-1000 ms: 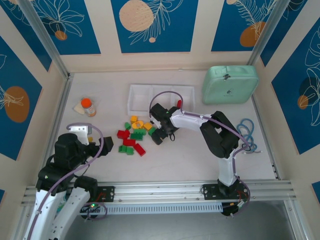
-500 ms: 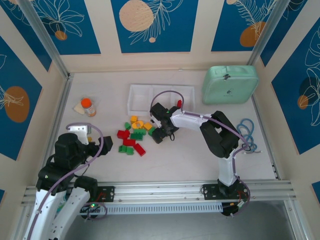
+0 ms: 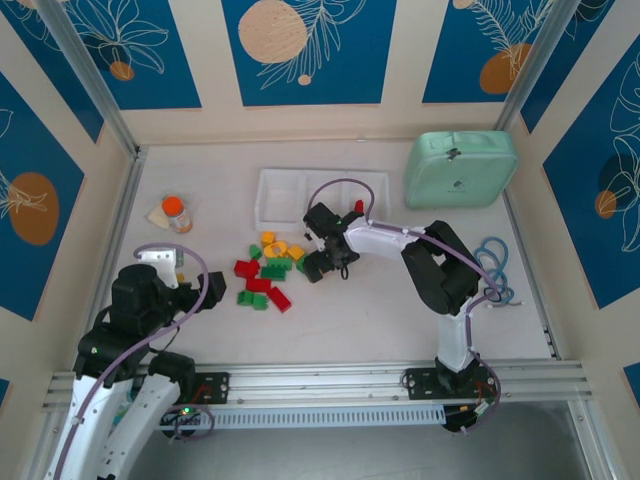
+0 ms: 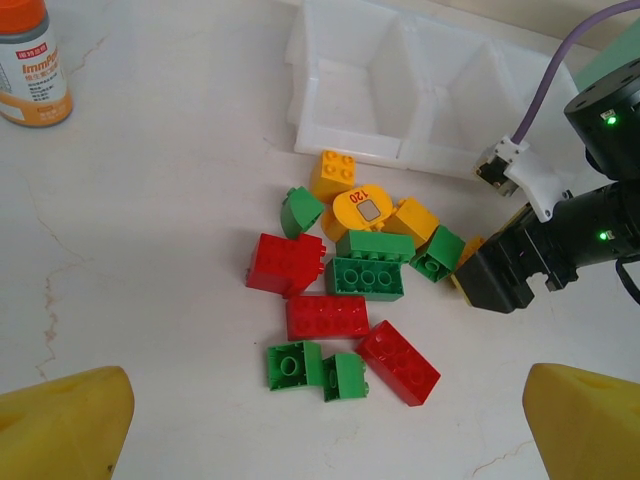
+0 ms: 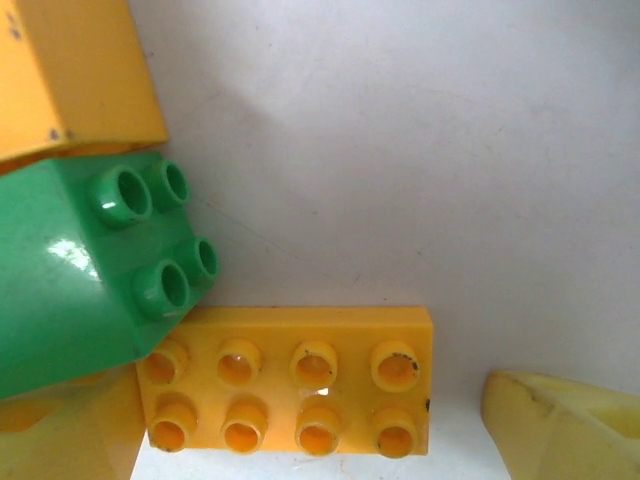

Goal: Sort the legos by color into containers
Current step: Pick up the lego from the center of the table.

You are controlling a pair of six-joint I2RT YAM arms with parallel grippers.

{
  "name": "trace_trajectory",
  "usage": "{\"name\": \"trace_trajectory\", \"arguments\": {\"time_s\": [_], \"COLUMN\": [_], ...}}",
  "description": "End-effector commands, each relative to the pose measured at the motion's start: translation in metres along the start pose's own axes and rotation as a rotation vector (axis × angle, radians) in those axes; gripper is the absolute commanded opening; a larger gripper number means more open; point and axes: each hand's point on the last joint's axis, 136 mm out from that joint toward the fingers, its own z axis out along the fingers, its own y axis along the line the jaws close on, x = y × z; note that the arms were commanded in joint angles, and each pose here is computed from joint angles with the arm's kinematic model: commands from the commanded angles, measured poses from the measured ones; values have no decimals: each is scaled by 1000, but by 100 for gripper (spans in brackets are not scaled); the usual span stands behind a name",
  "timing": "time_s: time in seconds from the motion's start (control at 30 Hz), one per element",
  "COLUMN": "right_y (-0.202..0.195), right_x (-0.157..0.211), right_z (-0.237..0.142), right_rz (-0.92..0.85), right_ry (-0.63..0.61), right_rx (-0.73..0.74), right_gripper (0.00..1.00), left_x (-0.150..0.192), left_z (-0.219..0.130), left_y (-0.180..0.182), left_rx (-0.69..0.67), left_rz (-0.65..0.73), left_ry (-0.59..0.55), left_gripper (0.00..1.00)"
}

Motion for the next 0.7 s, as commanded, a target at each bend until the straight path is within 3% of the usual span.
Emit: {"name": "trace_trajectory", "arguments": {"time_s": [0.0,0.47,0.67], "right_y": [24,16,19], "right_x": [-4,17,22], "right_z": [30,45,36], "right_rz": [13,-49,-65], "right_ry": [-15,86,96], "right_rx": [-143,-26,-45], "right_gripper": [88,80,68], "left_x": [-1,-1,0], "left_z": [2,3,4], "left_y": [2,2,1], "left_rx": [-14,-18,-11], "left_rz": [-1,0,1], "left_ry": [-2,7,15], "left_gripper": [99,99,99]}}
